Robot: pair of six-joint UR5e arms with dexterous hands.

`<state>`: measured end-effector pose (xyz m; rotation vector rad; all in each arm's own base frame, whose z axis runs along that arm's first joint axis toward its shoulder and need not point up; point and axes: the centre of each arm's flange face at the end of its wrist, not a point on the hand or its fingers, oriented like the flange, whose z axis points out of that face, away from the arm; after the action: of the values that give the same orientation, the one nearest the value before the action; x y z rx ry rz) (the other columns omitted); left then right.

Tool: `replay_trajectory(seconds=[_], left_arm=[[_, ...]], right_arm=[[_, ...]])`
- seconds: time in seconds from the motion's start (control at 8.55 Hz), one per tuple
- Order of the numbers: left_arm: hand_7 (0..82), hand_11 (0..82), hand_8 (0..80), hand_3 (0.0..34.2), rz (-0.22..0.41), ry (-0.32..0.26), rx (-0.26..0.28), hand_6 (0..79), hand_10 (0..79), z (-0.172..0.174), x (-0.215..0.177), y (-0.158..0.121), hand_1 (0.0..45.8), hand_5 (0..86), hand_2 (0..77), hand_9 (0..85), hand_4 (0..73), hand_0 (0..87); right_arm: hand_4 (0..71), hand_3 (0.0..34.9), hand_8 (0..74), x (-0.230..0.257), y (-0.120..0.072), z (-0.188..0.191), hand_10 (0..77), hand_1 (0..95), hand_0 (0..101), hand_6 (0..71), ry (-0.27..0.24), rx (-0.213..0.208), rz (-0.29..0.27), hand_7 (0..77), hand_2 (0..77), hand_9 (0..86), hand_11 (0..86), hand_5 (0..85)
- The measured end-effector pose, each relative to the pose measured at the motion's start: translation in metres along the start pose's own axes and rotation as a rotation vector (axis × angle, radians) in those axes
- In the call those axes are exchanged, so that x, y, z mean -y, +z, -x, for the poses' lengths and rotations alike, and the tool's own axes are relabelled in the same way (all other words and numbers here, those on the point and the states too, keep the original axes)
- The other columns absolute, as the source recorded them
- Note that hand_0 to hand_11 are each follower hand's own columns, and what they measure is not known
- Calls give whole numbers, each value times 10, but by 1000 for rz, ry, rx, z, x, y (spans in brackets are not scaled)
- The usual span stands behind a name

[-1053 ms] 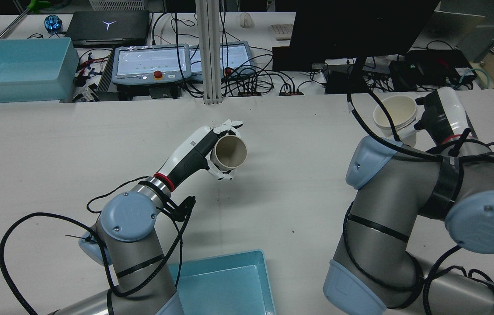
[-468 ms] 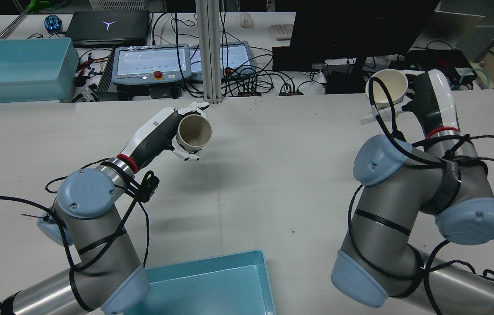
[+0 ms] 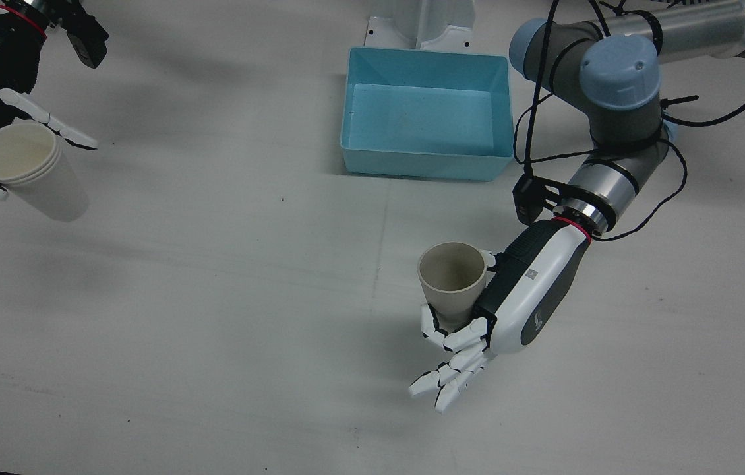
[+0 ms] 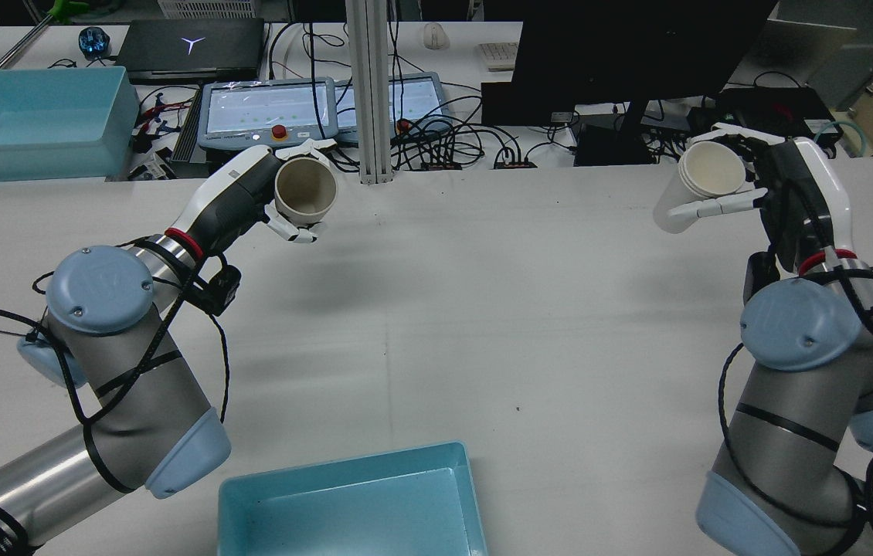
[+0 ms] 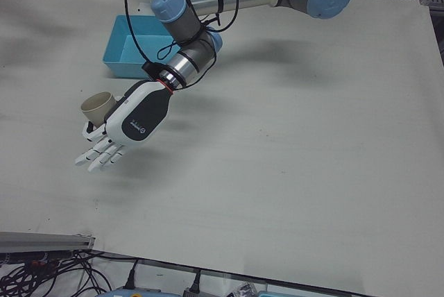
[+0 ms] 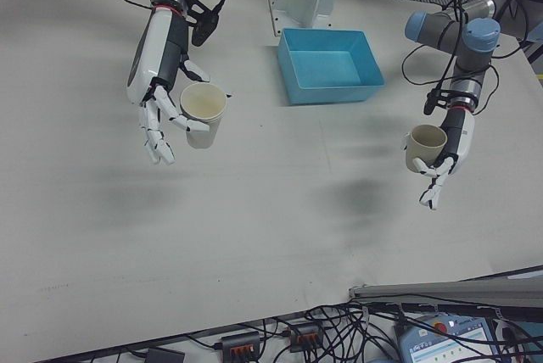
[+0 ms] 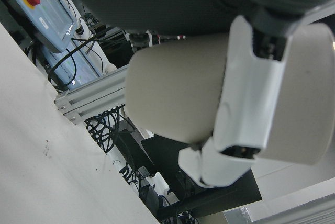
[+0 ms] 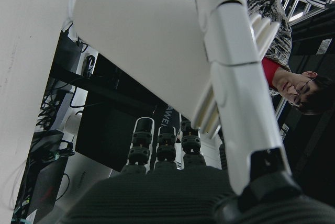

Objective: Pour water
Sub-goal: 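Turn the right hand's cup upright and pull both hands apart, then lower the right hand's cup onto the table and open the hand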

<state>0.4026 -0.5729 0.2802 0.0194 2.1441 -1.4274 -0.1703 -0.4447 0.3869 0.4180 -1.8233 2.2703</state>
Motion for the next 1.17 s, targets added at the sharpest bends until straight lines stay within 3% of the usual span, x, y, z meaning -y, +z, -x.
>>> replay_trajectory(seconds=[0.12,0.23,0.47,0.58,0.7,0.82,0.94,1.05,1.17], left_arm=[[120,93,49,1,-13,-38,-4,120,38,-3,25,-8,213,584,436,27,311,751],[120,93,49,0,-34,-71,-19,120,38,-13,56,-19,213,584,436,27,311,750],[120,93,49,2,-50,-93,-45,93,38,-40,111,-43,213,584,436,27,311,759],[114,93,49,1,-56,-92,-43,114,38,-43,141,-60,213,584,436,27,311,761],[114,93,49,1,-64,-96,-41,114,38,-41,166,-78,213,584,436,27,311,763],[114,93,49,1,-72,-102,-44,114,38,-41,188,-94,213,584,436,27,311,756],[114,93,49,1,-79,-104,-49,114,38,-41,204,-106,213,584,436,27,311,763],[114,93,49,1,-83,-105,-52,114,38,-38,218,-117,213,584,436,27,311,763],[114,93,49,2,-91,-104,-49,98,38,-33,233,-131,213,584,436,27,311,762]], right_arm=[[502,0,125,15,4,-4,120,224,796,202,31,-14,40,175,5,131,196,278],[578,0,136,26,12,-9,164,164,772,229,66,-42,96,196,5,131,229,338],[595,0,136,46,31,4,147,164,756,229,107,-84,180,196,0,131,229,349],[605,0,131,67,37,15,120,158,748,229,121,-102,209,191,0,131,185,355],[562,0,131,106,36,19,114,158,686,185,138,-126,245,153,0,125,185,311],[562,0,131,154,28,27,114,158,686,185,154,-134,273,153,0,125,185,311],[485,0,131,194,21,41,114,158,673,185,150,-142,273,158,0,125,191,305],[502,0,131,232,21,57,114,245,672,196,133,-160,253,175,0,131,191,289],[453,0,131,275,28,73,114,175,667,164,123,-174,236,153,5,98,169,327]])
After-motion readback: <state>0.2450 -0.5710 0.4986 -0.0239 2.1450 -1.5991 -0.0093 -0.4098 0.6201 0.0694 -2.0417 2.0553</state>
